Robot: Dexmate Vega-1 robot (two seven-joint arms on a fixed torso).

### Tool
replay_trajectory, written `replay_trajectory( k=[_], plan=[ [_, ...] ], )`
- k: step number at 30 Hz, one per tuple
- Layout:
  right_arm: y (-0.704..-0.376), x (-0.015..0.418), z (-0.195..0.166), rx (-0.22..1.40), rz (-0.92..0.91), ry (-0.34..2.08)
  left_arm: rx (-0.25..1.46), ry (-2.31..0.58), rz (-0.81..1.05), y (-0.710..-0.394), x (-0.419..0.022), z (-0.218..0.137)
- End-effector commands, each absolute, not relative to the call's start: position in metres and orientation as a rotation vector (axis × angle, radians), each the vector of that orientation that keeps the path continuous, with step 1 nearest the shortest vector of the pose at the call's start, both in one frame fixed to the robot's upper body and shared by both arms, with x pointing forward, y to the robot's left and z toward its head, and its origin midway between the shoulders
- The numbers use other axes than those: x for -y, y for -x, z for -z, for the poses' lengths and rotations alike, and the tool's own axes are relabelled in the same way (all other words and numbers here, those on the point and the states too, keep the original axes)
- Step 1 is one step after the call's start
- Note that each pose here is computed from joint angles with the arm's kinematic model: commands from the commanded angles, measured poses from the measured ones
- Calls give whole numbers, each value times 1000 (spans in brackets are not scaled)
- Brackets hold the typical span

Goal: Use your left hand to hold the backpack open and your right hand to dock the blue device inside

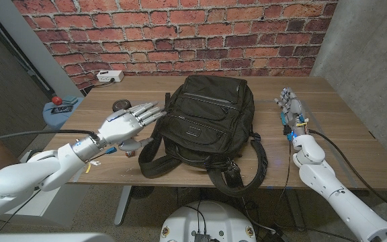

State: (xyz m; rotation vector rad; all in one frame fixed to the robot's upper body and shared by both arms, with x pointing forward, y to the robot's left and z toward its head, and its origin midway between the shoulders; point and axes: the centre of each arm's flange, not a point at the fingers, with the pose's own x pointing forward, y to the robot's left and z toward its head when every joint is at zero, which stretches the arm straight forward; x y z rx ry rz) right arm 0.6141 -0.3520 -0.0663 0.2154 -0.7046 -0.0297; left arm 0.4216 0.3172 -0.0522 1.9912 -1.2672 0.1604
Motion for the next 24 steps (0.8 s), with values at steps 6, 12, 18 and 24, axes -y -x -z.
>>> replay_trajectory(
  k=[6, 12, 18, 24],
  plan=[
    [-613, 356, 72, 707, 42, -230, 1378, -1966, -426, -434, -316, 69],
    [-612, 360, 73, 708, 47, -234, 1394, -1948, -441, -439, -312, 70],
    [-613, 366, 76, 705, 51, -242, 1415, -1925, -452, -443, -307, 70],
    [-613, 372, 79, 701, 52, -242, 1407, -1894, -460, -447, -301, 74]
  ],
)
